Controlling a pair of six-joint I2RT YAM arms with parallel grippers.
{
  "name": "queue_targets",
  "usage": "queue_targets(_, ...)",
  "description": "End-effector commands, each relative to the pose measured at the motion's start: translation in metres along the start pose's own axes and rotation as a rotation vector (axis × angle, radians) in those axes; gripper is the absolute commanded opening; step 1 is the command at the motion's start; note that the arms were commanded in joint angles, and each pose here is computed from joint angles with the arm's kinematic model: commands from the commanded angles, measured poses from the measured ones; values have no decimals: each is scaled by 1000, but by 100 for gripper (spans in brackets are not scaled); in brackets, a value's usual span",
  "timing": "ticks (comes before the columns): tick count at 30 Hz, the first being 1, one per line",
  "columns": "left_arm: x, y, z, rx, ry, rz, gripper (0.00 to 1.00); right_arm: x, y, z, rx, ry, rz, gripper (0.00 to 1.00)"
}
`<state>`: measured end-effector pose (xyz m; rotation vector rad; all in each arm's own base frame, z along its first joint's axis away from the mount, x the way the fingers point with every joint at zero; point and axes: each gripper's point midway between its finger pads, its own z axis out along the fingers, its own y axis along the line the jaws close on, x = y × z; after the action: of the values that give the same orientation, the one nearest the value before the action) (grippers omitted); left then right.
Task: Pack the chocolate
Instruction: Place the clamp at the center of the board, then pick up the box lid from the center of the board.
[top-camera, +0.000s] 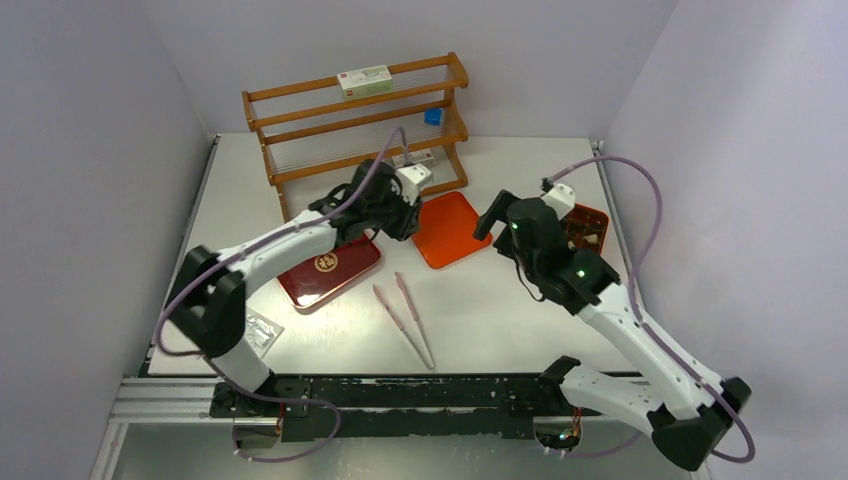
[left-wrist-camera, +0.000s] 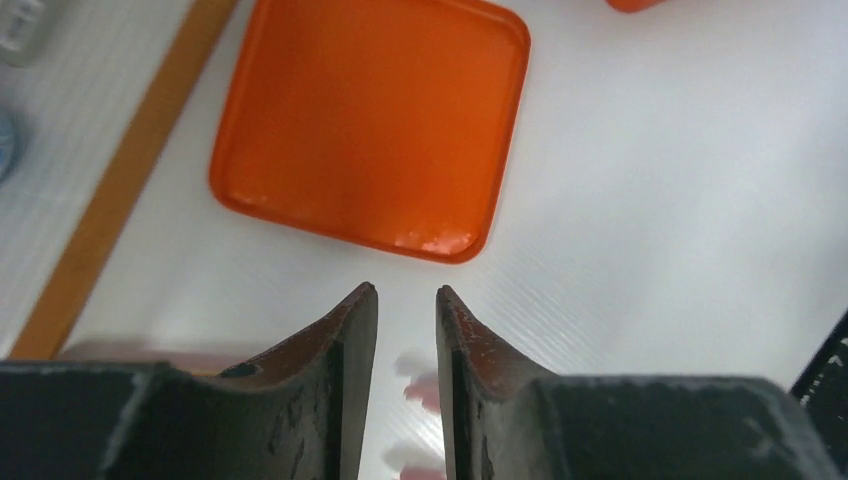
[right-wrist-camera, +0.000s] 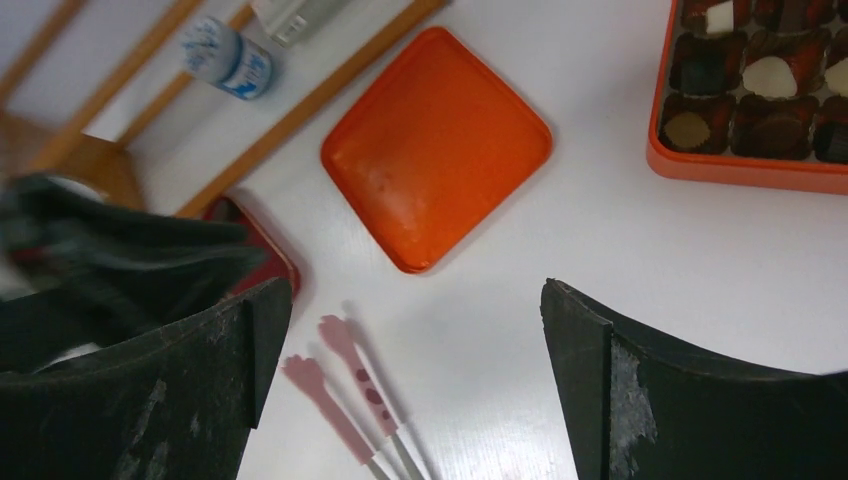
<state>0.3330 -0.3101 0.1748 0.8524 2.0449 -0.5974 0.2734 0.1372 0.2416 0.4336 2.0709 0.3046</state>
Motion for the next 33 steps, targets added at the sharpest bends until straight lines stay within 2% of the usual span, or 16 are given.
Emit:
queue_targets(1, -12, -21, 41, 78, -40, 63, 33, -12, -8, -18, -42, -62, 82, 100)
queue_targets(5, 4, -39, 84, 128, -3, 96, 33, -3, -5, -30, -124, -34, 131, 100)
queue_targets(11, 27, -60, 129, 135, 77, 140, 36, -7, -21, -45, -109, -58, 125, 100)
queue_targets(16, 39, -68, 142, 133, 88, 168, 37, -13, -25, -52, -117, -82, 139, 100)
queue_targets(25, 68, -55, 155, 85, 164, 207, 36, -10, -24, -55, -127, -62, 133, 100)
queue_targets(33, 77, -57, 160, 105, 181, 209, 35, -12, -26, -53, -116, -79, 122, 100)
